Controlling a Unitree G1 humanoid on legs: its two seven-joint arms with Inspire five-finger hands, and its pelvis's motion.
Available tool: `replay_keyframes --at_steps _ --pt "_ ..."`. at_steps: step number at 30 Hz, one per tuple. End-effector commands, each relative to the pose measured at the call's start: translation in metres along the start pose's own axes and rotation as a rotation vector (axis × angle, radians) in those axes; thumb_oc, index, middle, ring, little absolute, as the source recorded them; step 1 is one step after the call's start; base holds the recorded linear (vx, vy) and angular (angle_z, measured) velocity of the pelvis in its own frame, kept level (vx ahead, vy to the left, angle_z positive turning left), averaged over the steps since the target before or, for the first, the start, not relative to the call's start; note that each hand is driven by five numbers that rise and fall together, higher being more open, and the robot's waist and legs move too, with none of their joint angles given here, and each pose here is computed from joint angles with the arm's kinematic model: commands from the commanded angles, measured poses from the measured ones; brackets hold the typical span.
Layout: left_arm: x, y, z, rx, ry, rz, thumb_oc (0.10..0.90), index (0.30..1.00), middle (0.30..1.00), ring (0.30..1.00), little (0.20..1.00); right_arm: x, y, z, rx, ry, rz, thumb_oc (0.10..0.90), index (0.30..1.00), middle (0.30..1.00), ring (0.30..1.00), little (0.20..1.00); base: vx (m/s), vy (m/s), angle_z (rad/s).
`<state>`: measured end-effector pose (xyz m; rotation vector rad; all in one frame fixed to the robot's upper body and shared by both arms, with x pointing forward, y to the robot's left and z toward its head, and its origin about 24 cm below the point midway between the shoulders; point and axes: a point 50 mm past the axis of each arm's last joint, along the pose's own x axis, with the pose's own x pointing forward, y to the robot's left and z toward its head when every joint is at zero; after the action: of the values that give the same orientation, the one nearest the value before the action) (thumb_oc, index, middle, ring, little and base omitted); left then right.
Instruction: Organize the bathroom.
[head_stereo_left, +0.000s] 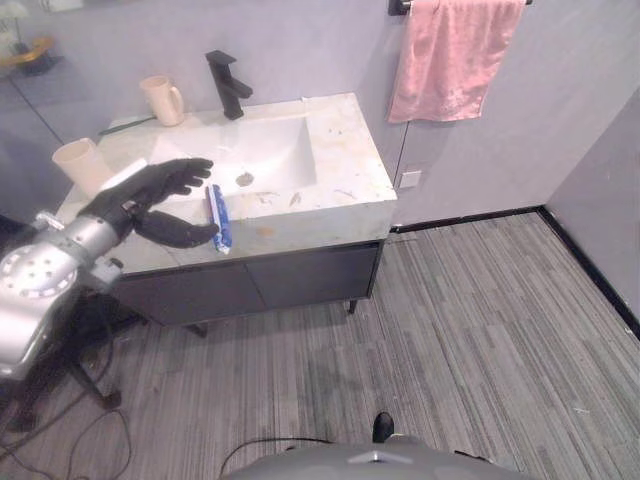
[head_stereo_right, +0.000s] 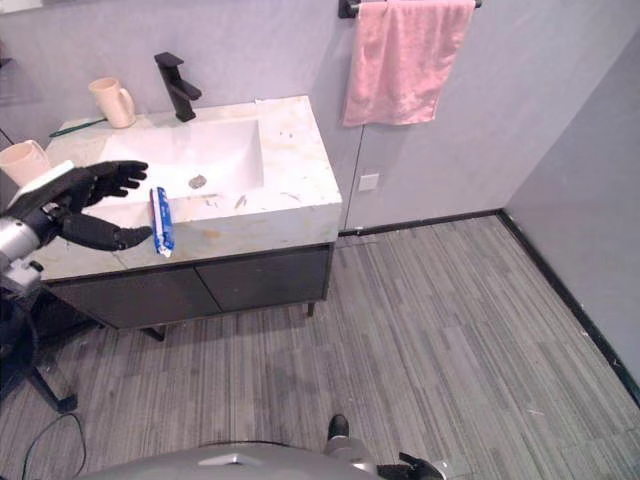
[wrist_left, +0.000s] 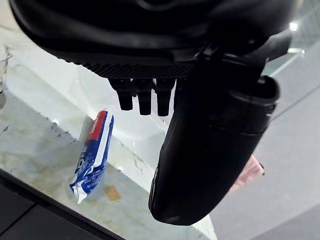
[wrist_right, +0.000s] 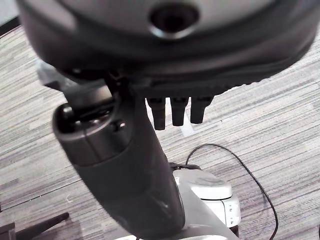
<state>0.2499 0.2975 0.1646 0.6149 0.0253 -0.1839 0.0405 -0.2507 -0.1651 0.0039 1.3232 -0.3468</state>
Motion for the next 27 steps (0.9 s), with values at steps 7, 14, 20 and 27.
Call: replay_keyframes --at_steps 7,14,20,27 --pt "-0.011 0.011 0.031 -0.185 -0.331 0.418 0.8 0.9 0.9 0.9 0.9 0.002 0.008 0.023 0.028 -0.074 0.014 0.8 0.9 0.9 0.9 0.9 -0.03 -0.032 0.03" --pt "-0.005 -0.025 0.017 -0.284 -0.33 0.404 0.8 0.9 0.9 0.9 0.9 0.003 0.012 0.026 0.022 -0.078 0.029 0.8 0.9 0.9 0.9 0.9 -0.03 -0.03 0.04" --pt "0.003 -0.048 0.006 -0.345 -0.269 0.391 0.8 0.9 0.9 0.9 0.9 0.003 0.013 0.032 0.016 -0.096 0.026 0.8 0.9 0.9 0.9 0.9 0.0 -0.005 0.02" --pt "0.004 -0.045 0.0 -0.348 -0.222 0.566 0.8 0.9 0.9 0.9 0.9 0.003 0.012 0.031 0.008 -0.088 0.021 0.8 0.9 0.9 0.9 0.9 0.02 0.0 -0.05"
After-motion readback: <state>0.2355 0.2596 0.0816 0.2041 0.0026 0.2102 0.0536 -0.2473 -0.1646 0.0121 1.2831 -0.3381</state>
